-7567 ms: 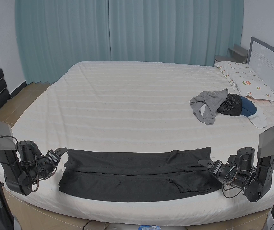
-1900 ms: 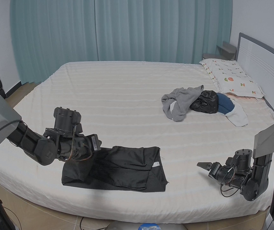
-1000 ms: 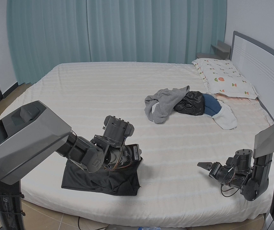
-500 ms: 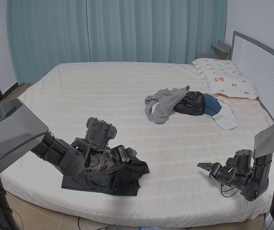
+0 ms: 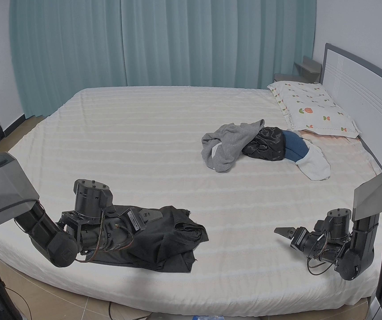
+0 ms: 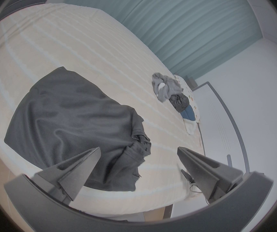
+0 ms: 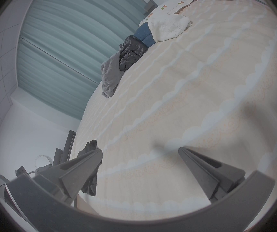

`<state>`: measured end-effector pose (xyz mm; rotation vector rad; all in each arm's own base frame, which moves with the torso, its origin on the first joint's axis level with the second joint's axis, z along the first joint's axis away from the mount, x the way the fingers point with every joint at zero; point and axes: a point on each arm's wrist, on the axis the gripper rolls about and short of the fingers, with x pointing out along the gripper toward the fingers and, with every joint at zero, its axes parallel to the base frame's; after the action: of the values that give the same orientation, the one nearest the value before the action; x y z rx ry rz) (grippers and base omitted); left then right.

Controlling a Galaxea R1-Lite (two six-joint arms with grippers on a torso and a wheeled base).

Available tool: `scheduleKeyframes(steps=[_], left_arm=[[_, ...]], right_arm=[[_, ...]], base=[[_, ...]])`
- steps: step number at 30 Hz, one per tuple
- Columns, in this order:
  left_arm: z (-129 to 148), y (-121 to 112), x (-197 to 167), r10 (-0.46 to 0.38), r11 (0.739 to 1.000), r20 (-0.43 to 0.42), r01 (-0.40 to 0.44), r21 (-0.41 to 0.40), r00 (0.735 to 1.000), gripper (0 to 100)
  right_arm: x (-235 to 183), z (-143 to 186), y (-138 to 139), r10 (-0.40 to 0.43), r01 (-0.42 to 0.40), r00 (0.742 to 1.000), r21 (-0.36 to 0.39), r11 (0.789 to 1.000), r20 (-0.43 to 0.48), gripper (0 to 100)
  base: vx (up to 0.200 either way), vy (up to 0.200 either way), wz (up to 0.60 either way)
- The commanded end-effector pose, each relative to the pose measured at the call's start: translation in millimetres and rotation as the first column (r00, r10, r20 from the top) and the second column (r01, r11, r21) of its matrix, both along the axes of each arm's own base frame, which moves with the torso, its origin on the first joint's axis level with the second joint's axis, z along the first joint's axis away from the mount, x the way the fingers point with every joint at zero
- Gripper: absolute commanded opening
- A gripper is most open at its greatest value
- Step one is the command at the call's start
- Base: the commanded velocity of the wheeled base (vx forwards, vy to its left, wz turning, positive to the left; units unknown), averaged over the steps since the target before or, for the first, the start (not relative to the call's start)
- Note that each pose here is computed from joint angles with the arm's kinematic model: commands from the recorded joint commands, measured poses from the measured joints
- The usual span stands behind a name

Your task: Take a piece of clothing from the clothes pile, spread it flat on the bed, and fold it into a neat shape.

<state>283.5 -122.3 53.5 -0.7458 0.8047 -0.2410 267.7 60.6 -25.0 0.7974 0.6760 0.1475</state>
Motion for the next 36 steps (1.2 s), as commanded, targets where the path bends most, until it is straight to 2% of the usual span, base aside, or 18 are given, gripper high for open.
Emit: scheduleKeyframes(steps=[1, 6, 17, 22, 36], left_arm=[[-32, 20, -2, 0.057, 0.998, -0.085, -0.055, 0.02, 0.995, 100], [-42, 31, 1, 0.094, 0.996, -0.064, -0.093, 0.012, 0.994, 100], [-51, 32, -1, 0.089, 0.996, -0.092, -0.088, 0.013, 0.992, 100], [-51, 32, 0, 0.092, 0.996, -0.092, -0.092, 0.013, 0.991, 100], [-51, 33, 4, 0.107, 0.994, -0.079, -0.106, 0.016, 0.991, 100]], right_arm=[[0, -1, 0, 0.001, -0.001, 1.0, 0.0, 1.0, -0.003, 100], [0, -2, 1, 0.003, -0.003, 1.0, -0.002, 1.0, -0.009, 100], [-1, -4, 1, 0.003, -0.003, 1.0, -0.002, 1.0, -0.014, 100], [0, -3, 1, 0.003, -0.003, 1.0, -0.002, 1.0, -0.011, 100], [0, -3, 1, 0.002, -0.002, 1.0, -0.002, 1.0, -0.008, 100]], base=[[0.0, 0.0, 0.0], [0.0, 0.0, 0.0], [0.0, 0.0, 0.0], [-0.12, 0.0, 0.0], [0.0, 0.0, 0.0]])
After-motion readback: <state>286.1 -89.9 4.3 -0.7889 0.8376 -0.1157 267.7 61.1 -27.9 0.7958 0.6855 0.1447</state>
